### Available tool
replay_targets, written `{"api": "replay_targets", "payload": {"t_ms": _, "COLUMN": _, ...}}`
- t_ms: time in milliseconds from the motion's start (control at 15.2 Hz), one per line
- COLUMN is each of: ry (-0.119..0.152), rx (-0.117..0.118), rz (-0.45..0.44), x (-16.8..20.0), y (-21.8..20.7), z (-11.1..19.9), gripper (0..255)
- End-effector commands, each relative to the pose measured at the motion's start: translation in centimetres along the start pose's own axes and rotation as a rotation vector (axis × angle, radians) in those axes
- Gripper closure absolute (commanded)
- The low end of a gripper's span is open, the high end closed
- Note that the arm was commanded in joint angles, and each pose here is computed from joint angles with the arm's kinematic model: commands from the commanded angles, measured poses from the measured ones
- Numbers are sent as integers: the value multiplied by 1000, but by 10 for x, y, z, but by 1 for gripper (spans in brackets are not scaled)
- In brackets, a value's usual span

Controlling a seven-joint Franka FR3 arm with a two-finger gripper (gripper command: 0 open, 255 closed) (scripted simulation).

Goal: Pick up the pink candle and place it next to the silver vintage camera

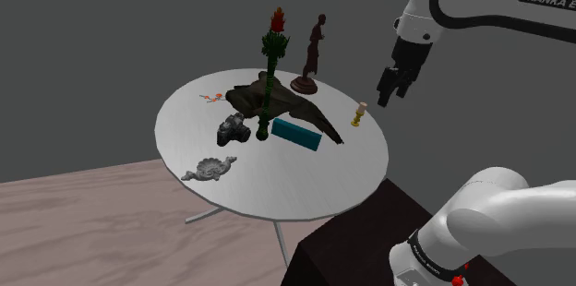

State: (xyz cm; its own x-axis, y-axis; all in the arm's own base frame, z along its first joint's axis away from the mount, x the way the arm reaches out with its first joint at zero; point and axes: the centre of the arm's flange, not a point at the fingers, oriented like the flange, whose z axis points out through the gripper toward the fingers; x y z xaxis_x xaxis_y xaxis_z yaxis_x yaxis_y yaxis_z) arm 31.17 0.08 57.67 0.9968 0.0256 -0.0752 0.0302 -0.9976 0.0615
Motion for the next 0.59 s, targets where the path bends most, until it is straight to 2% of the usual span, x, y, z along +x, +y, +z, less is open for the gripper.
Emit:
{"api": "replay_targets", "payload": {"t_ms": 0, "ry": 0, "rx": 0, "rz": 0, "x": 0, "y": 0, "z": 0, "gripper": 0}}
{"api": "replay_targets", "payload": {"t_ms": 528, "ry": 16, "rx": 18, "rz": -1, "x": 53, "y": 76, "z": 51, "gripper": 0}}
